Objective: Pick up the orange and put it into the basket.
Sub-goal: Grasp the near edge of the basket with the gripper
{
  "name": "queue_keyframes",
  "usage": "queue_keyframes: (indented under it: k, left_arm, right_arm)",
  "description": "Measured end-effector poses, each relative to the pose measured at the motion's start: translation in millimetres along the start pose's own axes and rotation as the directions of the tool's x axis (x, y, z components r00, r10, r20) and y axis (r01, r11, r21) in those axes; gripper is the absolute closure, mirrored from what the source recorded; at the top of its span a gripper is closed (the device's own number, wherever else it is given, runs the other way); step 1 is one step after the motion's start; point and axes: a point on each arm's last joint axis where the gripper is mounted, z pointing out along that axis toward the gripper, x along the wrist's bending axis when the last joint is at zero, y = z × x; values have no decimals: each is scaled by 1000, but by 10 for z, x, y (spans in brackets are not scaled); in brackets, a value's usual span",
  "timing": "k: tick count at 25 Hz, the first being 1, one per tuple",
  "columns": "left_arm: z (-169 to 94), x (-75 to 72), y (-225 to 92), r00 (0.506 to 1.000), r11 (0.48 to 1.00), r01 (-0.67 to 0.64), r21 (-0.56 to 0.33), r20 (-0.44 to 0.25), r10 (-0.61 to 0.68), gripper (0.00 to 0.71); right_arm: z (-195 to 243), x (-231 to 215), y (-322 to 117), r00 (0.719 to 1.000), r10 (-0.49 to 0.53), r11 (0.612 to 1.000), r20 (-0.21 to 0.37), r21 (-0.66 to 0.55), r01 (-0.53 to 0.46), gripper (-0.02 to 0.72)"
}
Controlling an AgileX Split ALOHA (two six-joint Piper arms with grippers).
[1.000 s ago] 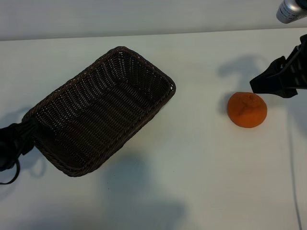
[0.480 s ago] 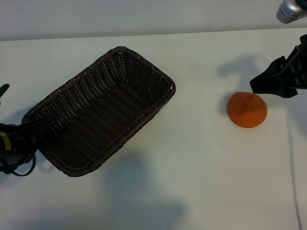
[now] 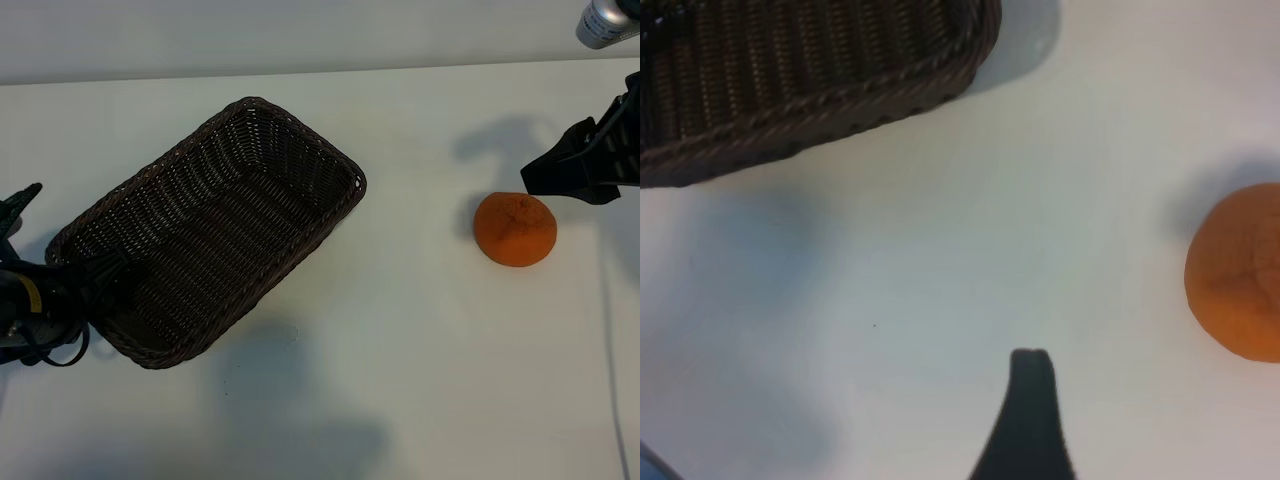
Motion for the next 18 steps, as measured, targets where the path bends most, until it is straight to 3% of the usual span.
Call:
queue_keyframes:
  k: [12,15,18]
  left_arm:
    - [98,-3,-18,1000,1000,-3,20,-10,3,208]
    - [100,-11,-15,1000,1000,-2,17,-2,2,317]
    - [100,-18,-12,1000,1000,3,13,7,-3,516]
  right_arm:
    - [0,0,0,1000,0,1000,0,0,0,124]
    - [0,0,0,1000,0,1000,0,0,0,124]
    - [0,0,0,1000,0,1000,0,0,0,124]
